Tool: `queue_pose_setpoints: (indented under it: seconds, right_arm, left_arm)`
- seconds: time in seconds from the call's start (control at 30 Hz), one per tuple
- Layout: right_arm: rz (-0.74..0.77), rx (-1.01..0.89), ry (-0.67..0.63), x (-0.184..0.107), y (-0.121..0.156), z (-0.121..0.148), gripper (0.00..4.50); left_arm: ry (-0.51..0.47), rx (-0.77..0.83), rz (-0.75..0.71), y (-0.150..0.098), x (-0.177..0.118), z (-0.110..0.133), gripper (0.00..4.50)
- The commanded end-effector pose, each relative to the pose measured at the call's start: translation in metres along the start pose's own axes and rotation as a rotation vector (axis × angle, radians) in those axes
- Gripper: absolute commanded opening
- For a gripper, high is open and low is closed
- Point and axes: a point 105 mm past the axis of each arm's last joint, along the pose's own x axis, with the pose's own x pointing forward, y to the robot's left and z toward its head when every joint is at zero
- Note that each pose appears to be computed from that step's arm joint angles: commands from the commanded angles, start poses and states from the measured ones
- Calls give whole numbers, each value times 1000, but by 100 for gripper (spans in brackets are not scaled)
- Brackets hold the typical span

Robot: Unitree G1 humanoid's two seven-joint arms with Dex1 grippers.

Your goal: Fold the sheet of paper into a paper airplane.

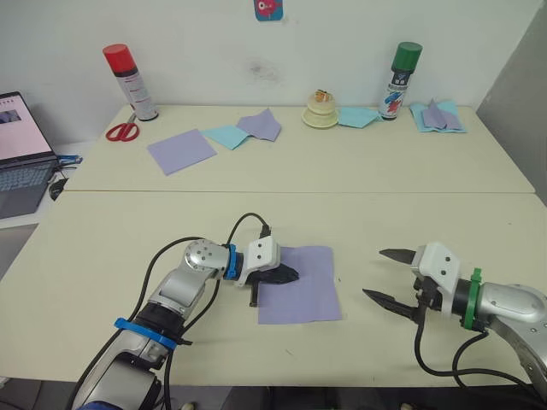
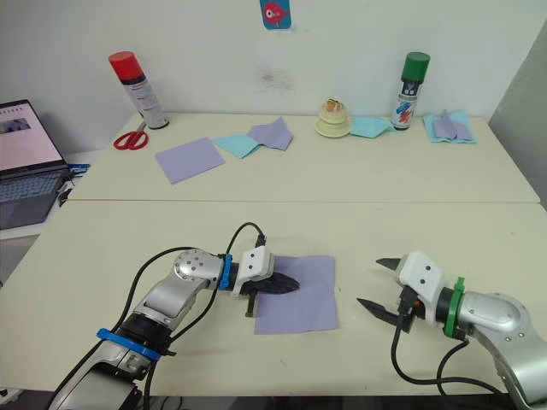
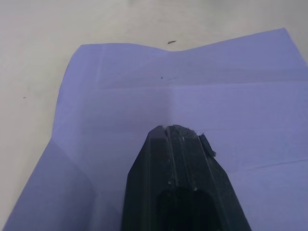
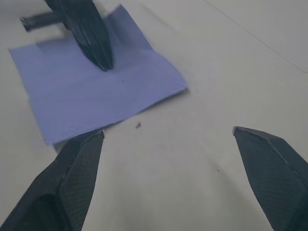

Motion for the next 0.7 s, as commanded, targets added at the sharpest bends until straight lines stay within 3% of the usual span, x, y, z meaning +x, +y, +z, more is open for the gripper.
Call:
queue_pose_setpoints:
  seconds: [0.03,0.33,0.7]
  right_arm:
    - [3,-43,9,5,-3,1,350]
    - [69,-69,64,37,-5,-9,17]
    - [188,-34,49,68,6,-10,4]
  left_arm:
    - [89,-63,34,-1,-11,-23,0]
    - [157,-108,37,-6,-24,-39,0]
    - [179,-122,43,-6,-26,-45,0]
